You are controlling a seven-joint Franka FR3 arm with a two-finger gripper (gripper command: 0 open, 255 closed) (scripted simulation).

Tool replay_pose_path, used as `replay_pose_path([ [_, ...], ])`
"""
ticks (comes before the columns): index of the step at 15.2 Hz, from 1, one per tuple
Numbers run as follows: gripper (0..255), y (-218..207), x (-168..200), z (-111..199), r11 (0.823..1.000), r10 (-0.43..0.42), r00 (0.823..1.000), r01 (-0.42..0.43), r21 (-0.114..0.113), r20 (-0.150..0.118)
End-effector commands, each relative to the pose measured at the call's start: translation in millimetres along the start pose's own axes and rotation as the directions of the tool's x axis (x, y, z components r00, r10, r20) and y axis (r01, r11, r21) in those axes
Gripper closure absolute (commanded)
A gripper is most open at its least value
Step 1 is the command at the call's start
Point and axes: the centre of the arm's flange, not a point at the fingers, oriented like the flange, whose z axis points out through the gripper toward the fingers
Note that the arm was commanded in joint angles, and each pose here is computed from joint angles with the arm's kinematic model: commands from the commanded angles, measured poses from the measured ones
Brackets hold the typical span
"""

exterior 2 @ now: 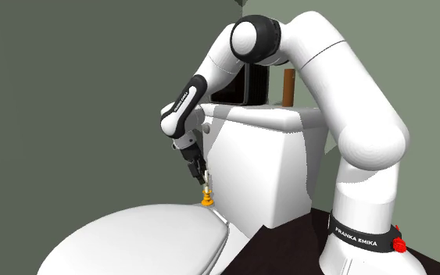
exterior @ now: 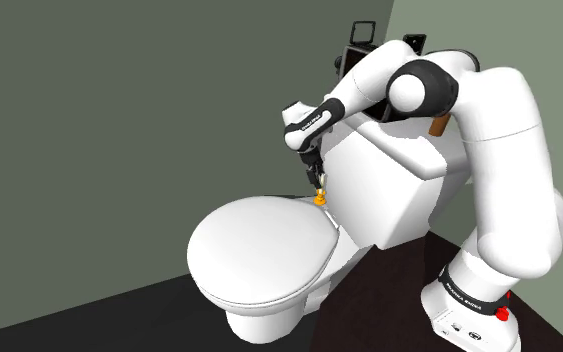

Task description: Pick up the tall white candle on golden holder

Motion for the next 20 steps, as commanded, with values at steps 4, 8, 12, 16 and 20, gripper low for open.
replay_pose_path([
  [4, 0, 2.2, 13.5, 27.1, 1.0, -0.001, 1.0, 0.001, -0.001, 0.001],
  [8, 255, 3.0, 13.5, 27.1, 1.0, -0.001, 1.0, 0.001, 0.0, 0.001],
  [12, 255, 3.0, 13.7, 26.9, 1.0, -0.001, 1.0, 0.001, 0.0, 0.001],
  [16, 255, 2.2, 13.5, 27.1, 1.0, -0.001, 1.0, 0.001, -0.001, 0.001],
  [20, 255, 2.2, 4.3, 8.1, 1.0, -0.001, 1.0, 0.001, 0.0, 0.001],
])
